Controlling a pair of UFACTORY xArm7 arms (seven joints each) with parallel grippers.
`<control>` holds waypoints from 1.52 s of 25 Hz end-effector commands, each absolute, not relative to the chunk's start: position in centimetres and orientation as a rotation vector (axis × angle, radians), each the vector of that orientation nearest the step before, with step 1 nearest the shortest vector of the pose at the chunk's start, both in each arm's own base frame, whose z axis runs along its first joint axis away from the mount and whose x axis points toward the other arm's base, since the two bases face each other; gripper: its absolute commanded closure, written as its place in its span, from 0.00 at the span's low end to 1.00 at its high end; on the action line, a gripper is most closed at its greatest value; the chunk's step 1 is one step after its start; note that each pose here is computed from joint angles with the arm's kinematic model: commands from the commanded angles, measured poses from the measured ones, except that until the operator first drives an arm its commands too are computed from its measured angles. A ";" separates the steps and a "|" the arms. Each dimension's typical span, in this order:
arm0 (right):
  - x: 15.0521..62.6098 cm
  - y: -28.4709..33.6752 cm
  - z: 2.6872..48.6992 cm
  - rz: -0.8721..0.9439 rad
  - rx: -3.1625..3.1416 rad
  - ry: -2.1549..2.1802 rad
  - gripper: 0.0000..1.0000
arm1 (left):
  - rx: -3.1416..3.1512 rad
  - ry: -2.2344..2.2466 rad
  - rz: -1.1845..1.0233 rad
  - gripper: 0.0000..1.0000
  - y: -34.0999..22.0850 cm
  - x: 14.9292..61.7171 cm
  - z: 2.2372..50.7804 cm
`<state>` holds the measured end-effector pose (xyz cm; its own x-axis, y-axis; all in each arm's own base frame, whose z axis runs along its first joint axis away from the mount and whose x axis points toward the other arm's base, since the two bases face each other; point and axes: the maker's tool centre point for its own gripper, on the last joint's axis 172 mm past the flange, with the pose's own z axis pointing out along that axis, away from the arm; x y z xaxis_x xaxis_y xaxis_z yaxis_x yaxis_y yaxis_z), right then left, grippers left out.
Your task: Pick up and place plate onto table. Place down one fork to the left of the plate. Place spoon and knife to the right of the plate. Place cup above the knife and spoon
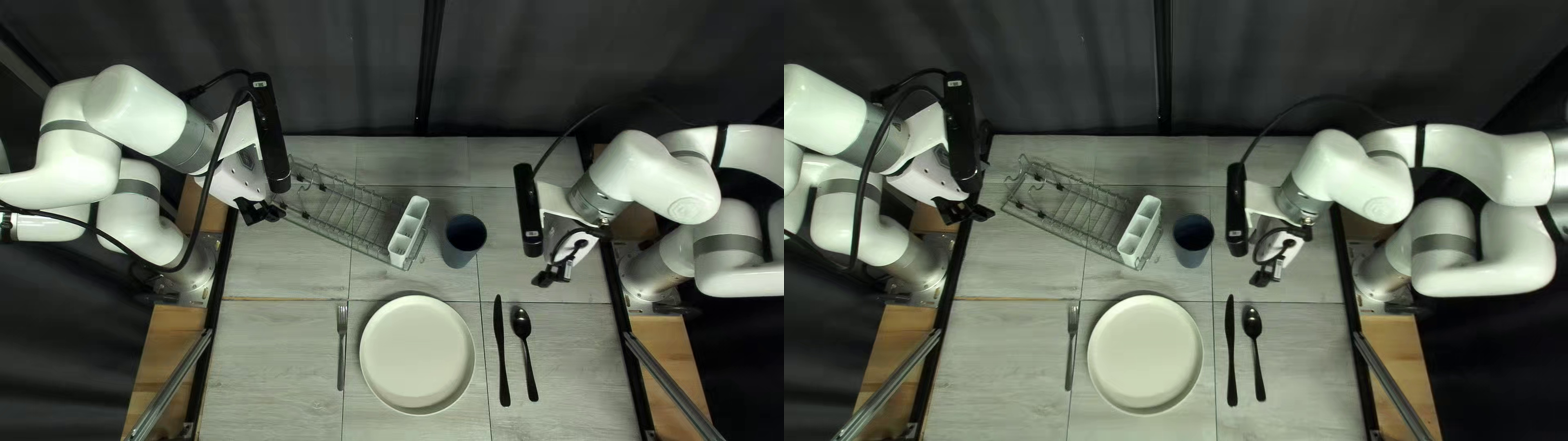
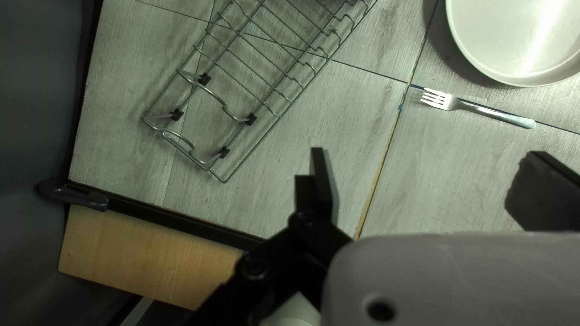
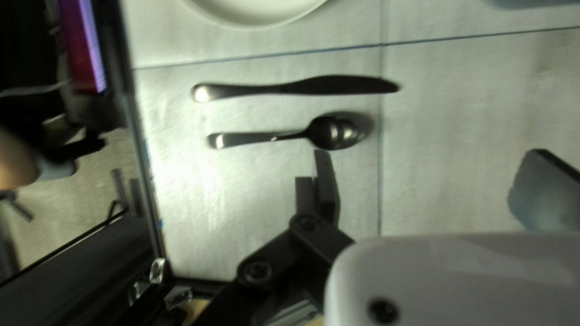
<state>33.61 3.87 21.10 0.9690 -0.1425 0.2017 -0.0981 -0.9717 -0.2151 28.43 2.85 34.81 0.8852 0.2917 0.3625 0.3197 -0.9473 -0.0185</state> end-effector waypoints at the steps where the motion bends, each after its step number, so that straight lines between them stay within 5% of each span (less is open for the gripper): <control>1: 33.9 4.1 20.9 -0.317 -2.931 0.153 0.00 | -2.974 -0.483 -0.553 0.00 2.8 28.4 34.8; 27: 43.6 0.3 14.8 -0.274 -3.097 -0.544 0.00 | -2.974 -0.483 -0.553 0.00 2.8 28.4 34.8; 30: 43.2 0.0 13.8 -0.259 -3.105 -0.543 0.17 | -2.974 -0.483 -0.553 0.00 2.8 28.4 34.8; 31: 43.1 -0.1 13.6 -0.257 -3.106 -0.542 0.32 | -2.974 -0.483 -0.553 0.00 2.8 28.4 34.8; 32: 43.0 -0.2 13.3 -0.253 -3.109 -0.539 0.53 | -2.974 -0.483 -0.553 0.00 2.8 28.4 34.8; 33: 42.7 -0.3 12.7 -0.246 -3.113 -0.537 0.93 | -2.974 -0.483 -0.553 0.00 2.8 28.4 34.8; 34: 42.6 -0.3 12.5 -0.244 -3.116 -0.537 1.00 | -2.974 -0.483 -0.553 0.00 2.8 28.4 34.8; 38: 42.3 -0.1 12.8 -0.240 -3.133 -0.528 1.00 | -2.974 -0.483 -0.553 0.00 2.8 28.4 34.8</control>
<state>42.47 -0.27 12.48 0.9323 0.3324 0.1426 0.3271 -0.9431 0.0598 28.43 2.85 34.81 0.8852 0.2917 0.3625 0.3197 -0.9473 -0.0185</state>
